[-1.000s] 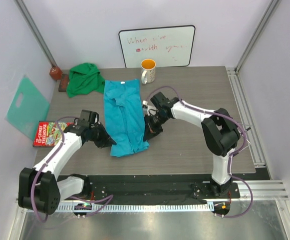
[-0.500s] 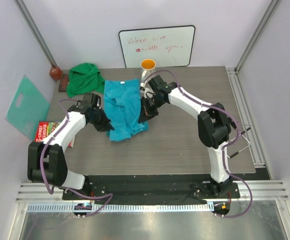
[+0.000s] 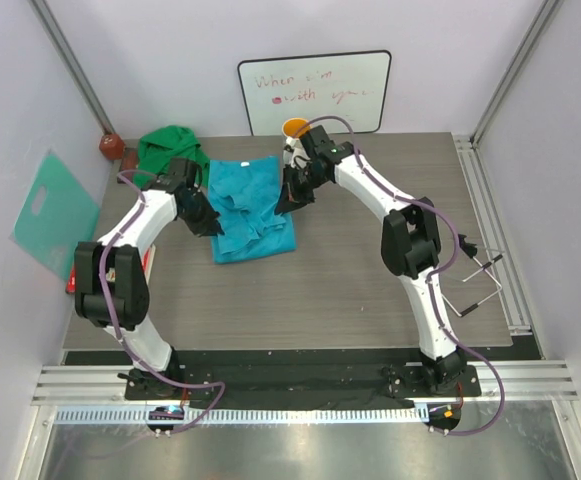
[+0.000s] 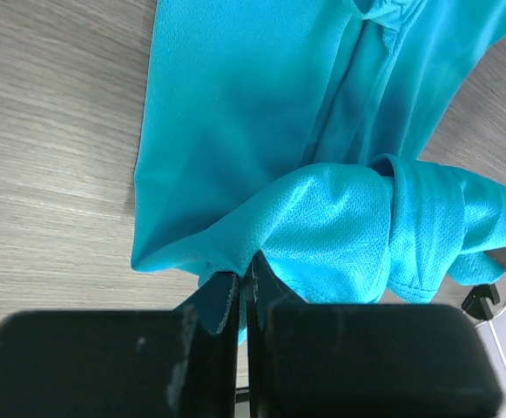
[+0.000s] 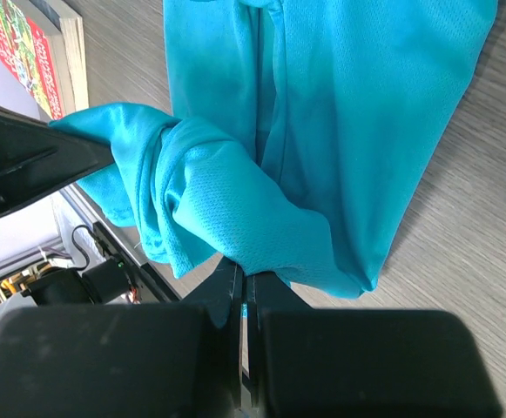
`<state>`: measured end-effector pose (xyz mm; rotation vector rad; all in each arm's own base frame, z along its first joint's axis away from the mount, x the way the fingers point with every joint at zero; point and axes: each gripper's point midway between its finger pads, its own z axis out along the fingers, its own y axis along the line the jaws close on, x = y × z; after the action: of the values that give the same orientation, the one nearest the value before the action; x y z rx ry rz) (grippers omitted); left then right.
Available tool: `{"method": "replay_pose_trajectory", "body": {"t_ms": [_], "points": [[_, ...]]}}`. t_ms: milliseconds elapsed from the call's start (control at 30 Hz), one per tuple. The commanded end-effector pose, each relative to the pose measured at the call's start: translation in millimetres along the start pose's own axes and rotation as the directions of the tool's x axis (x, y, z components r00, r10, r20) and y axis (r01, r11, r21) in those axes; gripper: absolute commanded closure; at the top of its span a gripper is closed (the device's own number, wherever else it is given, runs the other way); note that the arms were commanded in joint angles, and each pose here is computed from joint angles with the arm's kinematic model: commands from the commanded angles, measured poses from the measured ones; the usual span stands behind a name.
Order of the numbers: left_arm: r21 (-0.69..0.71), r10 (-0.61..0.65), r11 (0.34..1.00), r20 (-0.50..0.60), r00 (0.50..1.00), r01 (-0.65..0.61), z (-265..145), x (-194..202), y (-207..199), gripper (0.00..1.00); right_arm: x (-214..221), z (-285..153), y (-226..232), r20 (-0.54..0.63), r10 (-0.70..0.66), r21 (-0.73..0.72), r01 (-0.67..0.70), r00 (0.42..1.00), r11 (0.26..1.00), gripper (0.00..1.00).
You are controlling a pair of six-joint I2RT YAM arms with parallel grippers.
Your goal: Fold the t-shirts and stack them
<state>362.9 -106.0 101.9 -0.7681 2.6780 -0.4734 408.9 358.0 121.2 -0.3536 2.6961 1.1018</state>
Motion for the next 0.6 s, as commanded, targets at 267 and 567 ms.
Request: {"method": "replay_pose_trajectory", "body": {"t_ms": [267, 567], "points": [[-0.061, 0.011, 0.998, -0.050, 0.999, -0.014, 22.5, -3.3, 11.2, 1.00, 3.0, 15.4, -1.3, -0.031, 0.050, -0.004, -0.050, 0.998, 0.999, 0.98], [-0.086, -0.006, 0.996, -0.060, 0.998, 0.001, 38.6, -8.8, 17.0, 1.00, 5.0, 37.1, -2.5, -0.050, 0.100, -0.037, -0.102, 0.994, 0.994, 0.85]]}}
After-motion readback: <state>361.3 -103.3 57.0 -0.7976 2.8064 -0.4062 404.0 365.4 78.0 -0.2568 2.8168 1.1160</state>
